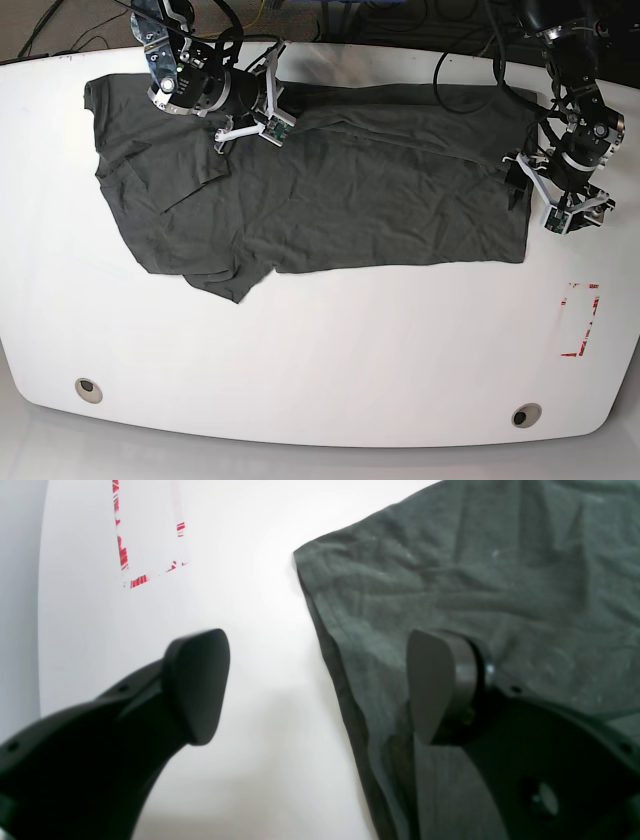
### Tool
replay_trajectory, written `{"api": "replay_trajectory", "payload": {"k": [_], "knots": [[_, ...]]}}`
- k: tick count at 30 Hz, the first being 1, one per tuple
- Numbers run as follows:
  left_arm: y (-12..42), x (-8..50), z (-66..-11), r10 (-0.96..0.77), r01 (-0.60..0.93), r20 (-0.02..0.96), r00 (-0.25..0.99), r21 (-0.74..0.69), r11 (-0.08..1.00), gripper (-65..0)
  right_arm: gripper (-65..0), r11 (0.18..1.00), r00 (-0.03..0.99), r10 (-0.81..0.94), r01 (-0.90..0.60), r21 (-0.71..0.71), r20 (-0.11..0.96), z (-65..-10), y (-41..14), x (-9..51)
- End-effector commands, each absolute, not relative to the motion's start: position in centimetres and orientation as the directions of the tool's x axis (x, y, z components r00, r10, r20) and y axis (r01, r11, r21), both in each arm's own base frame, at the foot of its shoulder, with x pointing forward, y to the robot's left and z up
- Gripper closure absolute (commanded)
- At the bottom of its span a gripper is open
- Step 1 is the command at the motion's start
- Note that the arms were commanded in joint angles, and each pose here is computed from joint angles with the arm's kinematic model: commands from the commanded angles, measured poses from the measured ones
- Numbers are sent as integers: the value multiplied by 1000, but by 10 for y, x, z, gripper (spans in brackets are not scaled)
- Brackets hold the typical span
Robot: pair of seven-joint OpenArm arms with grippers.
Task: Layout the t-shirt on the table in an organized manner, then fold the t-shirt properly
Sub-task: 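Release the right gripper and move it inward over the shirt body, then lower both grippers to the shirt's hem-side edge and grasp it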
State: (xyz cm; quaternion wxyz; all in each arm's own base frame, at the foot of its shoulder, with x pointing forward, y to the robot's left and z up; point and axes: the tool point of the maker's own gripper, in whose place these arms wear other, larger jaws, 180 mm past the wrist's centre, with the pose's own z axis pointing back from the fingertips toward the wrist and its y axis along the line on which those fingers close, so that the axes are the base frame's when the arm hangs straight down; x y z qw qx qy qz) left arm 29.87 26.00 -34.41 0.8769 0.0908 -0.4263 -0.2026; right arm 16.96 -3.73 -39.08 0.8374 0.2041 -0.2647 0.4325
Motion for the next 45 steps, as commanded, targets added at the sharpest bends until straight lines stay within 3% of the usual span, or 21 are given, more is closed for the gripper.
{"api": "replay_trajectory", "payload": {"k": [1, 7, 16, 20, 31, 40, 45], "knots": [[262, 305, -331, -438, 265, 734, 520, 349, 899, -523, -30, 557, 452, 603, -828, 58, 658, -377, -40, 190], [262, 305, -331, -438, 265, 734, 520, 349, 899, -523, -30, 617, 440, 592, -786, -29, 675, -367, -54, 226], [262, 307, -330, -440, 265, 735, 516, 352, 898, -523, -30, 627, 383, 607, -770, -122, 696, -348, -58, 266], [262, 308, -329, -441, 265, 737, 513, 352, 897, -523, -30, 627, 350, 614, -761, -168, 707, -331, -61, 271], [242, 321, -317, -471, 312, 761, 446, 361, 879, -523, -30, 651, 385, 601, -745, -149, 700, -339, -70, 258], [178, 323, -307, -465, 442, 851, 242, 330, 834, -522, -30, 803, 455, 459, -580, -137, 763, -337, -130, 264], [169, 326, -309, -450, 460, 865, 221, 314, 830, -523, -35, 871, 481, 398, -465, -158, 781, -331, -171, 276]]}}
